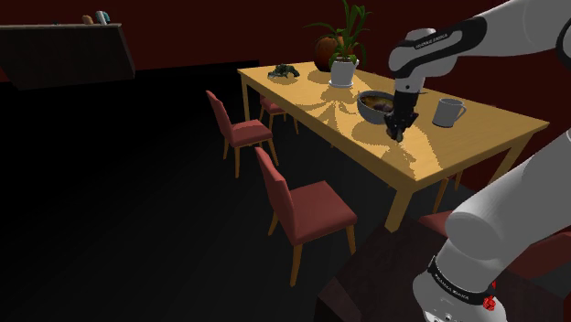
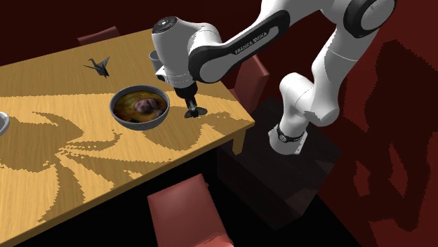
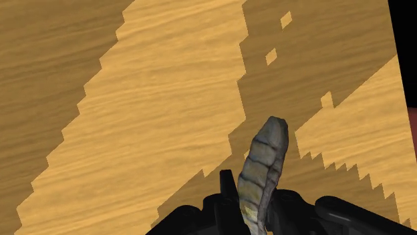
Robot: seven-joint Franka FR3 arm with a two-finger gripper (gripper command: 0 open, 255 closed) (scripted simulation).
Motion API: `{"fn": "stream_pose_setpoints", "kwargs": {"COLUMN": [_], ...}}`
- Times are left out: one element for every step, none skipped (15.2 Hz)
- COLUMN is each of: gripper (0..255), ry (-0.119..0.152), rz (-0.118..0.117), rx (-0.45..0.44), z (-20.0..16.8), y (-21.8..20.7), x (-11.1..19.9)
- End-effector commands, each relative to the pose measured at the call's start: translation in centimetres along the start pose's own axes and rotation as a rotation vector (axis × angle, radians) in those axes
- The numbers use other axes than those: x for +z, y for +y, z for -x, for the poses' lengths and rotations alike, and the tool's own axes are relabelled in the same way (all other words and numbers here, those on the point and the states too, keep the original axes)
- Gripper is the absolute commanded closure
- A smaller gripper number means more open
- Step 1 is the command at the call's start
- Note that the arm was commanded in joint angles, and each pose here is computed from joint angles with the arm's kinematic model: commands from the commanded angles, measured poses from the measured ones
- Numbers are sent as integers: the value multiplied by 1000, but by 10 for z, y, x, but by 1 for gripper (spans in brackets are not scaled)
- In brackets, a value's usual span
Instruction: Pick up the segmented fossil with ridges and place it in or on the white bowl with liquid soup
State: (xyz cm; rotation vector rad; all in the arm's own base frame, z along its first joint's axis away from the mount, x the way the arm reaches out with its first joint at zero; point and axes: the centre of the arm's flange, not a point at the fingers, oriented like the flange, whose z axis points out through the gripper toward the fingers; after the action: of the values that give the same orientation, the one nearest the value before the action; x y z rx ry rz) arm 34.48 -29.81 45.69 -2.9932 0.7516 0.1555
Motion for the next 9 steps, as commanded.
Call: {"fn": "stream_pose_setpoints", "kwargs": {"gripper": [255,255,255,255,255,255,255,255,255], "ry": [0,0,0,0,0,0,0,0,0], "rz": [0,0,0,0,0,0,0,0,0], "rx": [0,0,0,0,0,0,0,0,0], "z": [2,3,3,4,5,5,6,6,7], "y": [-1,-1,-2,-2,-2,-2,-2,-2,-2], "x": [-9,-15,-20,-25,-30,-36,-41,-46,-51]}}
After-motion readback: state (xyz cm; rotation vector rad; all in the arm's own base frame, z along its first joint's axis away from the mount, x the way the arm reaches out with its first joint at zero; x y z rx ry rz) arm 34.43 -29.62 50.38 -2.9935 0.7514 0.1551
